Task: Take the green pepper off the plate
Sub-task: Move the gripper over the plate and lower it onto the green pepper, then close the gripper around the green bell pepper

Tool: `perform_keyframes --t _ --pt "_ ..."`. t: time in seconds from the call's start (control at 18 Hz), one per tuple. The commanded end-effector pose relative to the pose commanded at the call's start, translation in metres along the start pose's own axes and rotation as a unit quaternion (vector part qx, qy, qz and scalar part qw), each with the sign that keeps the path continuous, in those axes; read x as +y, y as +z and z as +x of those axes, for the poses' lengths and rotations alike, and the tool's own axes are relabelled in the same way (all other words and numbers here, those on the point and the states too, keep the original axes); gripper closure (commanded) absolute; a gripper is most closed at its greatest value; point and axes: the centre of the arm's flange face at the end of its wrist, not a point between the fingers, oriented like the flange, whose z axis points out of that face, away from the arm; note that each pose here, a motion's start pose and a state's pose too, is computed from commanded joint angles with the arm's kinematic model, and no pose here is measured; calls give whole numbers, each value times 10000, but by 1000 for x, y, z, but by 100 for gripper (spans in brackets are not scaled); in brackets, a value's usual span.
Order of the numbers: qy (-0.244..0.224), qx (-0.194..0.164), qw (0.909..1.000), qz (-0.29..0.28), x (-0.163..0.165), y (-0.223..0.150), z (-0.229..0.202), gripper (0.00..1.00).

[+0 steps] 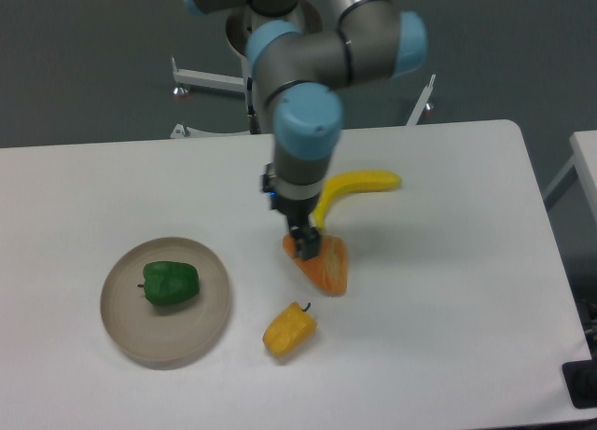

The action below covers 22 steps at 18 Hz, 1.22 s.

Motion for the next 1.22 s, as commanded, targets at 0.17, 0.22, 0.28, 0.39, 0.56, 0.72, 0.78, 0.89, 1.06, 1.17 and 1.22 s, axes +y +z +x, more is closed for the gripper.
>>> perform_keyframes --t 0.17,0.22,0.28,0.39,0.56,0.72,0.78,0.89,1.06,1.17,1.22 --pt "-78 -412 9989 195 -49 24 4 0" --pt "-111 -431 9987 230 -64 31 10 0" --pt "-99 -403 9989 229 -74 37 15 0" --pt "6 -297 9993 240 -89 50 23 0" --pt "75 -127 9992 360 -98 62 30 0" --pt "109 4 9991 403 -106 78 30 0" --pt "109 42 9992 376 -106 85 29 0" --pt "146 140 9992 337 -106 100 27 0" --pt "272 157 9990 328 -106 105 26 0" --pt "387 156 9986 320 -106 105 26 0" --pt "386 160 9986 310 -106 105 26 9"
